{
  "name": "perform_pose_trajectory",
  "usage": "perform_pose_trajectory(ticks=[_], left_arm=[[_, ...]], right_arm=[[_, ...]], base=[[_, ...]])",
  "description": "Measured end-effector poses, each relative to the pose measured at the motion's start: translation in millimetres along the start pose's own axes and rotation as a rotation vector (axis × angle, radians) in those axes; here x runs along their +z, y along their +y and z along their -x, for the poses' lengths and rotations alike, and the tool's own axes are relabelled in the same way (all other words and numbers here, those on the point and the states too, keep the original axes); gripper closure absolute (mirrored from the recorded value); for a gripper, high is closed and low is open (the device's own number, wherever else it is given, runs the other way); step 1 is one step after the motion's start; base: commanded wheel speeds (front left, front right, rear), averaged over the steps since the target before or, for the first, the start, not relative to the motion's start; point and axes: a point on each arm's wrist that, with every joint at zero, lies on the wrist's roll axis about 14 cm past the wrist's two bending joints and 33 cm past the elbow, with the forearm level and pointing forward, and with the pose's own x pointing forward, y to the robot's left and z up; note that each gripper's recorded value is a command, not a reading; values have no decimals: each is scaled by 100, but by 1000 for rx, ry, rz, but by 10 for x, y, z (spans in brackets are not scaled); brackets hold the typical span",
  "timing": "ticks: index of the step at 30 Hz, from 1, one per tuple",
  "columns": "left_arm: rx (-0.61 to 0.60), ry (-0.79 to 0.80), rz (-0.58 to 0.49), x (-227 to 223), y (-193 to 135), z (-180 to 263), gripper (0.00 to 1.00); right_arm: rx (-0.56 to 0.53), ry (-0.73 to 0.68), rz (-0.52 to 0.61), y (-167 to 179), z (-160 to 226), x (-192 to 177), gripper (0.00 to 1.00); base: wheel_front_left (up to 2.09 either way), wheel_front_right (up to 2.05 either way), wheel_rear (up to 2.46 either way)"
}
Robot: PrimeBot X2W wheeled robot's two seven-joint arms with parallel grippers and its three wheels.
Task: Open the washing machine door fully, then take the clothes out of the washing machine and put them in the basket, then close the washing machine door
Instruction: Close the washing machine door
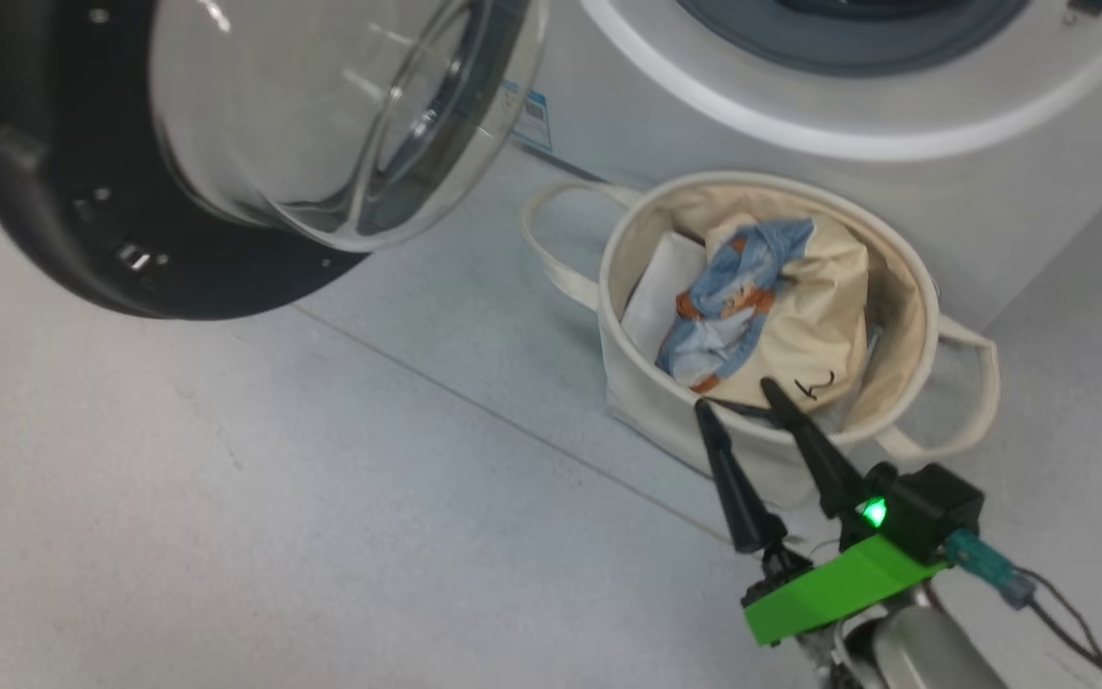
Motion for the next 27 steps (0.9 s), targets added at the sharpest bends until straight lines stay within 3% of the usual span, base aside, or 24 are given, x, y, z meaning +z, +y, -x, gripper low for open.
perform_pose_trajectory(ticks=[4,9,12,17,27], left_arm=[[52,50,33,-52,176,-348,100],[158,184,42,-457,368,-670,100],[200,199,117,-609,402,-843,100],[187,329,276,-1057,204,-1055,100],[141,592,502,-1597,-192,-1023,100]], right_arm=[[-50,-6,14,-305,-21,-1,0],[-99,2,20,-574,8,-52,0],[-139,-15,30,-730,47,10,0],[-206,-9,43,-940,182,13,0],[-265,-28,55,-1079,306,120,0]], base=[[0,0,0],[0,0,0],[0,0,0],[0,0,0],[0,0,0]])
